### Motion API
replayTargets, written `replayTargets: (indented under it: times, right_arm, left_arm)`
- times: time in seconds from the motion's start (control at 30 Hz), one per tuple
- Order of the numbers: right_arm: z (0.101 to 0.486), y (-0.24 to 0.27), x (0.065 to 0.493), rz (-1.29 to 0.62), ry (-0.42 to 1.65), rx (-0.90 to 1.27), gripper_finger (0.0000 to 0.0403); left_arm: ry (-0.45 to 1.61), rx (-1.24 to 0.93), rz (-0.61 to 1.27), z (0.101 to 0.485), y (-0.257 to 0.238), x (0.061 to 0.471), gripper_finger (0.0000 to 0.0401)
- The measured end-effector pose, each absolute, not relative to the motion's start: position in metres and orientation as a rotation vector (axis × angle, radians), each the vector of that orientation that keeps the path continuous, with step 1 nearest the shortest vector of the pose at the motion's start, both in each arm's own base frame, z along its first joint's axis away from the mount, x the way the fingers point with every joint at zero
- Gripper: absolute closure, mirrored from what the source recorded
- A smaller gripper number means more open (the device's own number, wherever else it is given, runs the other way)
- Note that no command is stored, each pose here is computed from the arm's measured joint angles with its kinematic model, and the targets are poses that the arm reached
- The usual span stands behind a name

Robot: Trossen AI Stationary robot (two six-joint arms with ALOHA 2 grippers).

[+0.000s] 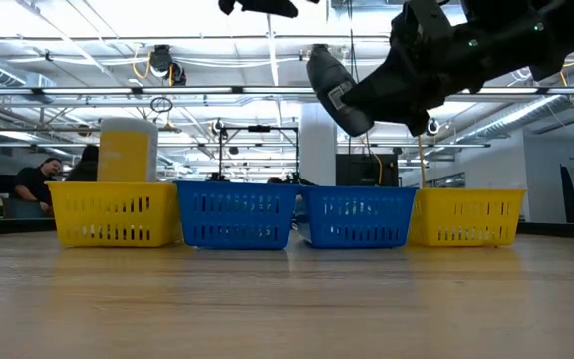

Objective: Pick & Place Travel size toiletries
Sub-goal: Put the deodorant into the right blue bin

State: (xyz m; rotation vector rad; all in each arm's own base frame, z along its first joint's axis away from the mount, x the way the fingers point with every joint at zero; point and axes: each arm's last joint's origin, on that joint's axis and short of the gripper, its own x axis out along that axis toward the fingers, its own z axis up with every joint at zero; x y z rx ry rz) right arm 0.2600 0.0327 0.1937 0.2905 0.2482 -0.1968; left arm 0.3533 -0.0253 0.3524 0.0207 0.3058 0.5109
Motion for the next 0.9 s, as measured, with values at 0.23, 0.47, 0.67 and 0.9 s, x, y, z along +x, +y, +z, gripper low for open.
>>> replayTargets:
  times: [0.23, 0.47, 0.67, 0.9]
  right_arm:
    - [0.189, 0.041, 0.258, -0.181, 0.297, 0.302, 0.0285]
    - [0.184, 0.044, 0.255, -0.181, 0.35, 0.298, 0.0285]
    - [0.18, 0.044, 0.256, -0.187, 0.371, 0.292, 0.0285]
    - [0.168, 0.041, 0.262, -0.217, 0.403, 0.314, 0.0218]
  left_arm:
    - [0.326, 0.002, 0.54, 0.349, -0.018, 0.353, 0.0174]
    - [0.327, 0.002, 0.544, 0.349, -0.017, 0.353, 0.0174]
    - [0.327, 0.002, 0.544, 0.349, -0.017, 0.353, 0.0174]
    - [0.327, 0.002, 0.544, 0.349, -0.017, 0.353, 0.0174]
